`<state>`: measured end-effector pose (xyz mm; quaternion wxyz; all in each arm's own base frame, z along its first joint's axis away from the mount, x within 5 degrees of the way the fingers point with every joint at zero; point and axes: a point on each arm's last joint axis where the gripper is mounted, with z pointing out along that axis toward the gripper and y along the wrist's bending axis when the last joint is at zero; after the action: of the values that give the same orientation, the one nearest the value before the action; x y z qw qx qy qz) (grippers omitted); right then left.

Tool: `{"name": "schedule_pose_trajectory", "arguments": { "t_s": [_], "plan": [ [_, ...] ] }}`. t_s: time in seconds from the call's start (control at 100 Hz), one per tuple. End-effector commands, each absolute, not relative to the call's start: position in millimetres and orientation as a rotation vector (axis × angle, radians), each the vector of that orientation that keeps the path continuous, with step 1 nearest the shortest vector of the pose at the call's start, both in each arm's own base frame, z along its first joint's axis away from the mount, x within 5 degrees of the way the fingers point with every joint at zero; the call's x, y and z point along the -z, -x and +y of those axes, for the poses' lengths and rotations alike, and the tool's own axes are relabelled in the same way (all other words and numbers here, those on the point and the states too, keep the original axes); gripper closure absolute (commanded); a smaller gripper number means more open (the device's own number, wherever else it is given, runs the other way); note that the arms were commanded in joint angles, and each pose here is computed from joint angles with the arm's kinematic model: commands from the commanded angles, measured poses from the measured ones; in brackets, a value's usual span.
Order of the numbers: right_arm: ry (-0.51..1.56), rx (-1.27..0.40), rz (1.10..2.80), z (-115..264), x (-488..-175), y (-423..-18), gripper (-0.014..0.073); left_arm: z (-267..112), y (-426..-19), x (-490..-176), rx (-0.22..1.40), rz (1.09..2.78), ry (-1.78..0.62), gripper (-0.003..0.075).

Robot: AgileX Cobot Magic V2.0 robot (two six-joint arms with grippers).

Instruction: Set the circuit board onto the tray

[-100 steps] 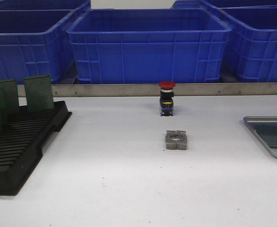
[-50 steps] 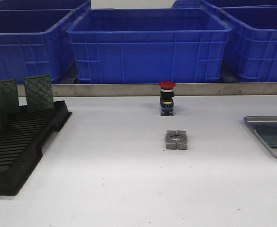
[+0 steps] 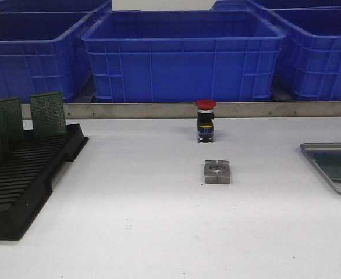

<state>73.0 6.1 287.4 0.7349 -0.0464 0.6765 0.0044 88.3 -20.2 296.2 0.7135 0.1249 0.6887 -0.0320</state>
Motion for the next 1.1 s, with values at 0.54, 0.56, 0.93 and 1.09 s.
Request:
{"name": "schedule_pose_trajectory", "arguments": {
  "t_s": [0.54,0.56,0.93,1.09],
  "plan": [
    [0.059,0.020,1.433,2.0,-298.4,-72.8,0.0664,-17.1,-88.6,-308.4,0.060,1.470,-0.226,0.0739],
    [0.059,0.020,1.433,2.0,-298.4,-72.8,0.0664,-17.1,-88.6,-308.4,0.060,1.470,-0.226,0.0739],
    [0.059,0.019,1.434,2.1,-298.3,-72.8,0.0664,-14.6,-88.7,-312.1,-0.004,1.427,-0.239,0.0739],
    [0.059,0.020,1.433,2.0,-298.4,-72.8,0.0664,-17.2,-88.1,-313.1,0.016,1.412,-0.261,0.0739]
  ]
}}
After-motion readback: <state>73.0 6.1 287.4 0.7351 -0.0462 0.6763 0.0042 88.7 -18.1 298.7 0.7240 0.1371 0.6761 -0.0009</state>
